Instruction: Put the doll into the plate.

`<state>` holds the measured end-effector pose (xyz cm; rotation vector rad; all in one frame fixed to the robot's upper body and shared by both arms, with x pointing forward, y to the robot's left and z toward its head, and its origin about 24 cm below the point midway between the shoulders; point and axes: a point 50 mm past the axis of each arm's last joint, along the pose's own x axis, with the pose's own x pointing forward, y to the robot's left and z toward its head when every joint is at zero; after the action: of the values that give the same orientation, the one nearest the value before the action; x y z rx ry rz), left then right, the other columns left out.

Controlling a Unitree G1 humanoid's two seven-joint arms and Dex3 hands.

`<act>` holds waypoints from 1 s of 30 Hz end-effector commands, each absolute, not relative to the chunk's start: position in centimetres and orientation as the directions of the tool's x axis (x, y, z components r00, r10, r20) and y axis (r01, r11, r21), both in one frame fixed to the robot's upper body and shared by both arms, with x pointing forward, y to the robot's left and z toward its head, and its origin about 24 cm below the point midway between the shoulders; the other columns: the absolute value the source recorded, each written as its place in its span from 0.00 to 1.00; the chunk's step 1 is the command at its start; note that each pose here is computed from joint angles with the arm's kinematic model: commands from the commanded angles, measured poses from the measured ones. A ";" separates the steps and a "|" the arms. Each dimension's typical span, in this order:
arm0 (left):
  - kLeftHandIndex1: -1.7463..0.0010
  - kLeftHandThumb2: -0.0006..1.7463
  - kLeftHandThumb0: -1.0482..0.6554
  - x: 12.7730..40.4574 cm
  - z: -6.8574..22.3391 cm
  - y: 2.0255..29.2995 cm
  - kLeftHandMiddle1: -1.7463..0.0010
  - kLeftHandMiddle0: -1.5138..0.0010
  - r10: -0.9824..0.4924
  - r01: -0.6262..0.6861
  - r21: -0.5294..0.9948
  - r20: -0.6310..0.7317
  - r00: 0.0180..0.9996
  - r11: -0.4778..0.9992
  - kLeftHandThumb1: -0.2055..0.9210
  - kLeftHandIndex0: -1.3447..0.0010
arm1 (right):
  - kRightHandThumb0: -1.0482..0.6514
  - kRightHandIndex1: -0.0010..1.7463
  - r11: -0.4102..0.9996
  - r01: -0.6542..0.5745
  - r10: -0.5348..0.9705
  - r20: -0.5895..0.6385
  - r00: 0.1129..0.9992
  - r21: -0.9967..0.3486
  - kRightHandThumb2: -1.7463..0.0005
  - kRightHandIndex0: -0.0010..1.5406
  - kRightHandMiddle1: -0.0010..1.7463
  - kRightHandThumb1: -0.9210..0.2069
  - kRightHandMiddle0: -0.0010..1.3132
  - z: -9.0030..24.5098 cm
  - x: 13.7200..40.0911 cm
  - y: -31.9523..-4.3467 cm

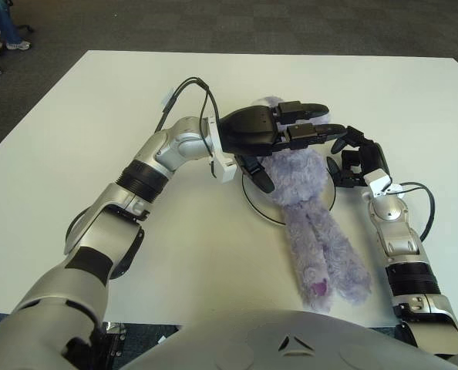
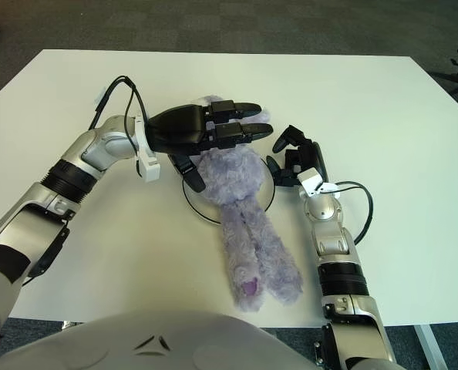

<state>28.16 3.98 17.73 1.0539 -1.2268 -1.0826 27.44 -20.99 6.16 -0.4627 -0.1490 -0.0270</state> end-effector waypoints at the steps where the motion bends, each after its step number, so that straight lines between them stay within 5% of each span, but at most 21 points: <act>1: 1.00 0.36 0.09 28.5 18.1 4.4 0.94 0.93 -0.975 0.027 0.976 0.214 0.063 0.216 1.00 1.00 | 0.33 1.00 0.911 0.015 0.000 0.036 0.999 -0.412 0.24 0.75 1.00 0.55 0.47 3.8 26.9 -21.1; 14: 0.99 0.41 0.02 31.6 19.0 8.2 0.93 0.91 -0.912 -0.049 0.953 0.301 0.279 0.299 1.00 0.99 | 0.34 1.00 0.910 0.039 -0.040 0.007 0.999 -0.414 0.27 0.75 1.00 0.51 0.45 3.8 27.0 -21.0; 23: 0.78 0.50 0.00 32.3 17.5 10.7 0.93 0.83 -0.852 -0.104 0.941 0.335 0.402 0.321 1.00 1.00 | 0.34 1.00 0.908 0.042 -0.046 0.002 0.999 -0.416 0.26 0.76 1.00 0.52 0.45 3.9 27.1 -21.0; 30: 0.71 0.53 0.00 33.0 16.8 11.6 0.93 0.81 -0.811 -0.109 0.928 0.364 0.458 0.355 1.00 1.00 | 0.34 1.00 0.908 0.039 -0.044 -0.004 0.999 -0.416 0.27 0.76 1.00 0.51 0.45 3.9 27.1 -21.1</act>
<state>32.67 11.12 17.23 1.1334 -1.0381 -0.5981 27.89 -20.89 6.12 -0.4299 -0.1047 -0.0568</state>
